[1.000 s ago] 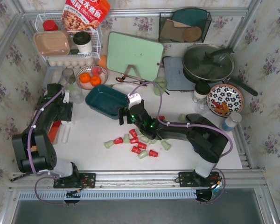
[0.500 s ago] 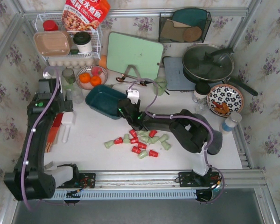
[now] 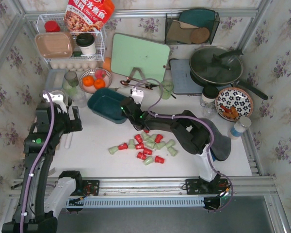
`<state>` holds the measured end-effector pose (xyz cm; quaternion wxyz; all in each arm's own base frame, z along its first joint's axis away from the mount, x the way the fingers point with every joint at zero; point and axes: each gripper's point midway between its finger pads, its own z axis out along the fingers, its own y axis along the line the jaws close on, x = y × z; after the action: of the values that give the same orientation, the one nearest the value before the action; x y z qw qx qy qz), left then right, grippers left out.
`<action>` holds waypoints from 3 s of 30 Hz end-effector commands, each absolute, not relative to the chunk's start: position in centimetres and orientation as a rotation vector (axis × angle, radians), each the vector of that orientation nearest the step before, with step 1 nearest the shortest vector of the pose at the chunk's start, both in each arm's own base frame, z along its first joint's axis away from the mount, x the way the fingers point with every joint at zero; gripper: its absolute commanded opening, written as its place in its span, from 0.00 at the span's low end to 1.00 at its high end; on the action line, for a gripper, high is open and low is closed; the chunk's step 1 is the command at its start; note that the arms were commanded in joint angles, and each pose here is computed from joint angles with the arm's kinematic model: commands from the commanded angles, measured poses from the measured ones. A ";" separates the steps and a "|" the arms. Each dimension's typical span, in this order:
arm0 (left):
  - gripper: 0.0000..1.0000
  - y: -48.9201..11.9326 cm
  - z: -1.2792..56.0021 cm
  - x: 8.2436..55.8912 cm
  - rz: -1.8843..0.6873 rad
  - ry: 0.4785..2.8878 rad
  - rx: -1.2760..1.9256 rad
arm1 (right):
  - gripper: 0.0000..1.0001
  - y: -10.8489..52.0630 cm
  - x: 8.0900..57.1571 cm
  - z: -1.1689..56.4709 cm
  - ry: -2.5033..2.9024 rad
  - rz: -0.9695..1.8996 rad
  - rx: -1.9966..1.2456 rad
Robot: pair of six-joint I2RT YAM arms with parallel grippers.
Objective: Mix the coffee capsules in the storage basket
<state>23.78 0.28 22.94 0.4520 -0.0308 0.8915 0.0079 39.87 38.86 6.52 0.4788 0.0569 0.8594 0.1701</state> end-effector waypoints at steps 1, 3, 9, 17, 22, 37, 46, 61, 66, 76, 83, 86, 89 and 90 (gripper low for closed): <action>1.00 -0.5 23.8 24.3 -0.025 2.149 -0.067 | 0.43 38.6 40.8 7.1 2.079 0.400 0.177; 1.00 -0.6 23.8 24.2 -0.027 2.147 -0.068 | 0.36 38.3 41.2 7.2 2.074 0.384 0.185; 1.00 -1.0 24.3 23.7 -0.043 2.117 -0.046 | 0.17 37.3 42.7 6.9 2.085 0.357 0.168; 1.00 -1.3 24.6 23.3 -0.045 2.095 -0.031 | 0.01 36.4 45.9 6.4 2.123 0.353 0.052; 1.00 -1.4 24.7 23.2 -0.048 2.090 -0.028 | 0.00 36.3 48.7 6.6 2.128 0.459 -0.074; 1.00 -1.6 24.7 23.2 -0.059 2.089 -0.020 | 0.28 37.1 52.4 5.4 2.057 0.299 -0.679; 1.00 -1.6 24.6 23.2 -0.063 2.093 -0.018 | 0.70 37.5 53.1 9.5 1.963 0.298 -0.700; 1.00 -2.4 24.2 23.4 -0.103 2.104 -0.015 | 0.87 30.0 45.7 24.5 1.713 0.334 -0.392; 1.00 -3.9 23.1 23.9 -0.146 2.170 0.041 | 0.86 24.8 41.2 24.3 1.713 0.270 -0.313; 1.00 -9.0 20.4 23.7 -0.305 2.256 0.296 | 0.85 19.5 35.0 17.2 1.823 0.250 -0.225; 0.92 -12.5 17.1 22.6 -0.333 2.331 0.561 | 0.85 18.6 33.8 14.7 1.834 0.273 -0.172; 0.90 -14.5 15.5 21.7 -0.325 2.333 0.754 | 0.85 18.5 33.7 14.8 1.826 0.276 -0.165; 0.84 -15.6 14.1 20.7 -0.284 2.345 0.911 | 0.85 18.2 33.7 14.6 1.824 0.267 -0.149; 0.83 -15.7 13.5 20.6 -0.262 2.350 0.952 | 0.85 18.2 33.6 14.6 1.821 0.272 -0.145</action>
<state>20.57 -15.41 14.70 0.3026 0.3005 0.8951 -0.1301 33.14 18.26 13.43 0.5816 -0.0842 0.8017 0.1092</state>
